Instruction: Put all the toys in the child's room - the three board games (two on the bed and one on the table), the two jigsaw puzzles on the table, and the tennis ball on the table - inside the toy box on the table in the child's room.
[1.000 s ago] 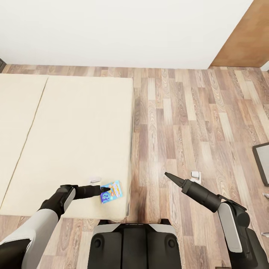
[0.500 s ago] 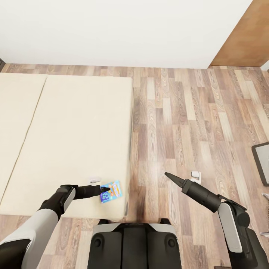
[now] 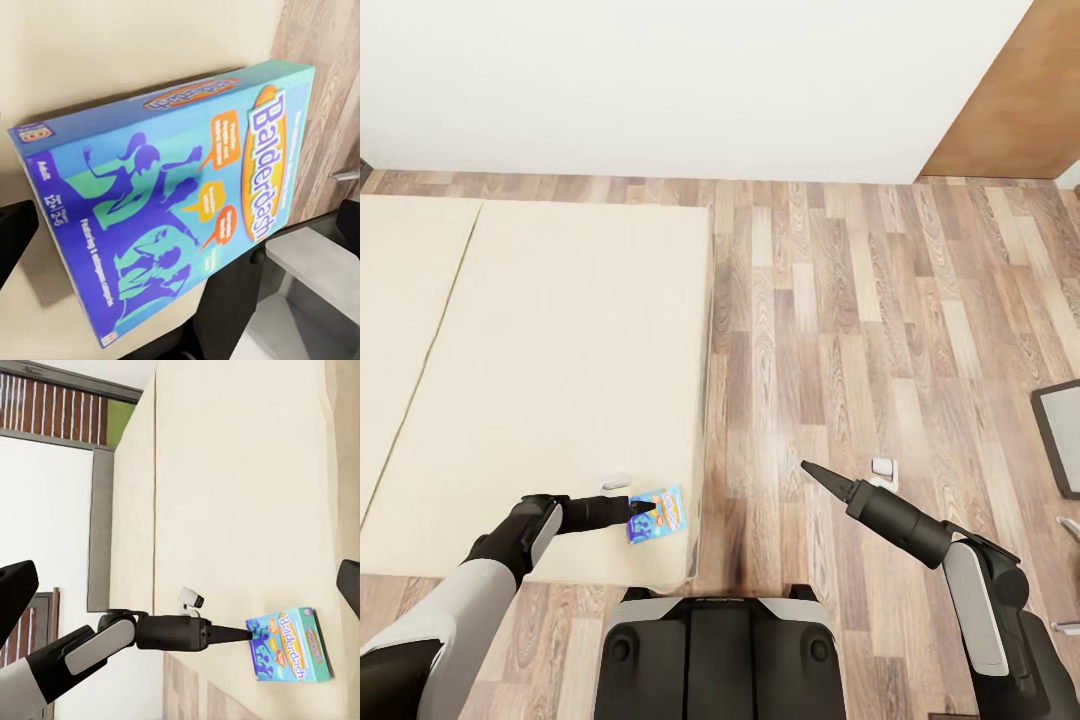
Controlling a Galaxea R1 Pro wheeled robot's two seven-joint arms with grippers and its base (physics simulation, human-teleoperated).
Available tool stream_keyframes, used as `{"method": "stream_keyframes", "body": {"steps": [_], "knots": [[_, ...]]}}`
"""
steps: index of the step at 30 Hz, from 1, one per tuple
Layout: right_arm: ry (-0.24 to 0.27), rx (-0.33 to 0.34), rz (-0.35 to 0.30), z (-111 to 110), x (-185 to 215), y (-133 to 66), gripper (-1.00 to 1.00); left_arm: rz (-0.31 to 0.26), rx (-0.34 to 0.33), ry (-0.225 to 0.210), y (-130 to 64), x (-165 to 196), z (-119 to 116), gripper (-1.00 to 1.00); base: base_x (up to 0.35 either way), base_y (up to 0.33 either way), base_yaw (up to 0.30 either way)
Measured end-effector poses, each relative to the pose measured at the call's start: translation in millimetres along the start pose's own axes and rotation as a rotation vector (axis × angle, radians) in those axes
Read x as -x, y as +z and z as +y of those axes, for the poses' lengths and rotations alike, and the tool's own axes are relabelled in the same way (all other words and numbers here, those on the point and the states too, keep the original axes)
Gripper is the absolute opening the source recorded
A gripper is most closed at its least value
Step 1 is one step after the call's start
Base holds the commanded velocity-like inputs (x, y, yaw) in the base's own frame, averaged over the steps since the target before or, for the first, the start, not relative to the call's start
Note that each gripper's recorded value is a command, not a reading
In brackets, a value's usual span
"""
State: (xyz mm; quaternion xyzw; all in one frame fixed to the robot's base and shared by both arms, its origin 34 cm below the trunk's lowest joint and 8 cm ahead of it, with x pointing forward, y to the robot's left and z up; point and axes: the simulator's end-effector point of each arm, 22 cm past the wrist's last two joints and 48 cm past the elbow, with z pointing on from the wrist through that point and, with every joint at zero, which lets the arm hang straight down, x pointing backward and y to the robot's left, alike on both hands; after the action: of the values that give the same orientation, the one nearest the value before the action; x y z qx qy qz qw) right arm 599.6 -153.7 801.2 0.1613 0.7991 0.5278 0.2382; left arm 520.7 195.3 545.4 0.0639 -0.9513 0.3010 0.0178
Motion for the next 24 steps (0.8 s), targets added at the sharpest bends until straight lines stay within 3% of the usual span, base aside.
{"method": "stream_keyframes", "body": {"steps": [24], "knots": [[-0.001,-0.002,0.001,-0.5,-0.1,-0.1,1.00,0.000,0.000,0.000,0.1,0.0,-0.1,1.00,0.000,-0.033,0.000]]}}
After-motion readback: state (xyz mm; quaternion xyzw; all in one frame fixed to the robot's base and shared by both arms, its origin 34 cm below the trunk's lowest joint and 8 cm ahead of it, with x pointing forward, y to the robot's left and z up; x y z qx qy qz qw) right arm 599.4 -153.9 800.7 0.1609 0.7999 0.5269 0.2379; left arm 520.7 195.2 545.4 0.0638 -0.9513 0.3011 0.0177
